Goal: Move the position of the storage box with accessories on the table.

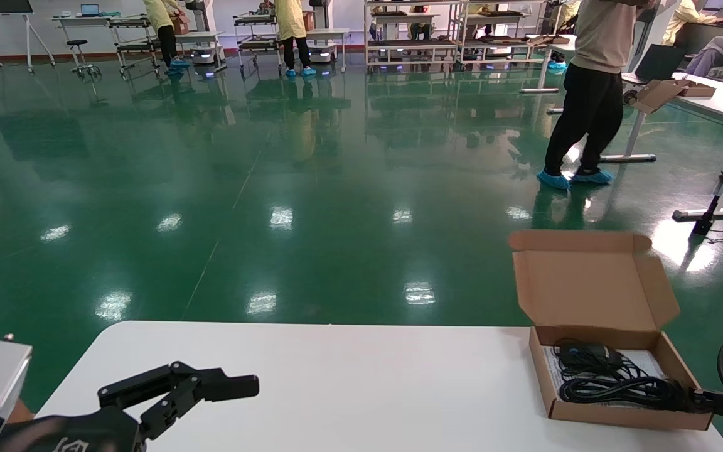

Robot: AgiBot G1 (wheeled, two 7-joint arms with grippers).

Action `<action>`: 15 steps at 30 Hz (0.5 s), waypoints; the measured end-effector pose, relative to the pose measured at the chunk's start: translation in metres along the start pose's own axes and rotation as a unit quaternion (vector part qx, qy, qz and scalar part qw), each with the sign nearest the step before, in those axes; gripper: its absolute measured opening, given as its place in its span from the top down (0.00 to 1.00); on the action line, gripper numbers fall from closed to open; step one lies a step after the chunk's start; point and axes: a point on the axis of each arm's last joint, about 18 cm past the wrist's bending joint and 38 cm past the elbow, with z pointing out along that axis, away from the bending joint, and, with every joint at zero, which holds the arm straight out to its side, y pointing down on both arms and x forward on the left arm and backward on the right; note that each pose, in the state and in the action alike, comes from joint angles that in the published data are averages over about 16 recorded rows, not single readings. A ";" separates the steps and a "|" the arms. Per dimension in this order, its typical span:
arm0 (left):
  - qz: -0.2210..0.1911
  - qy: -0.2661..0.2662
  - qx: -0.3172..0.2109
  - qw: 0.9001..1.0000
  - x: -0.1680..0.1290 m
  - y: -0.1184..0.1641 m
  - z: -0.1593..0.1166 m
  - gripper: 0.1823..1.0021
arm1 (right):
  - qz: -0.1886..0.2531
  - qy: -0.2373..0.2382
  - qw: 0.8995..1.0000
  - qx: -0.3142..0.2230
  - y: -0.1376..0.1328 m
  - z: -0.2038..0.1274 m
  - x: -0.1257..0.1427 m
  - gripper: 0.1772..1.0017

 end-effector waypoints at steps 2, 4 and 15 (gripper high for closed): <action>0.000 0.000 0.000 1.000 0.000 0.000 0.000 0.00 | 0.000 0.001 1.000 0.001 -0.001 0.000 0.001 0.94; 0.000 0.000 0.000 1.000 0.000 0.000 0.000 0.00 | -0.001 0.002 1.000 0.002 -0.001 -0.001 0.002 0.92; 0.000 0.000 0.000 1.000 0.000 0.000 0.000 0.00 | 0.002 0.001 1.000 0.014 -0.012 -0.005 0.004 0.75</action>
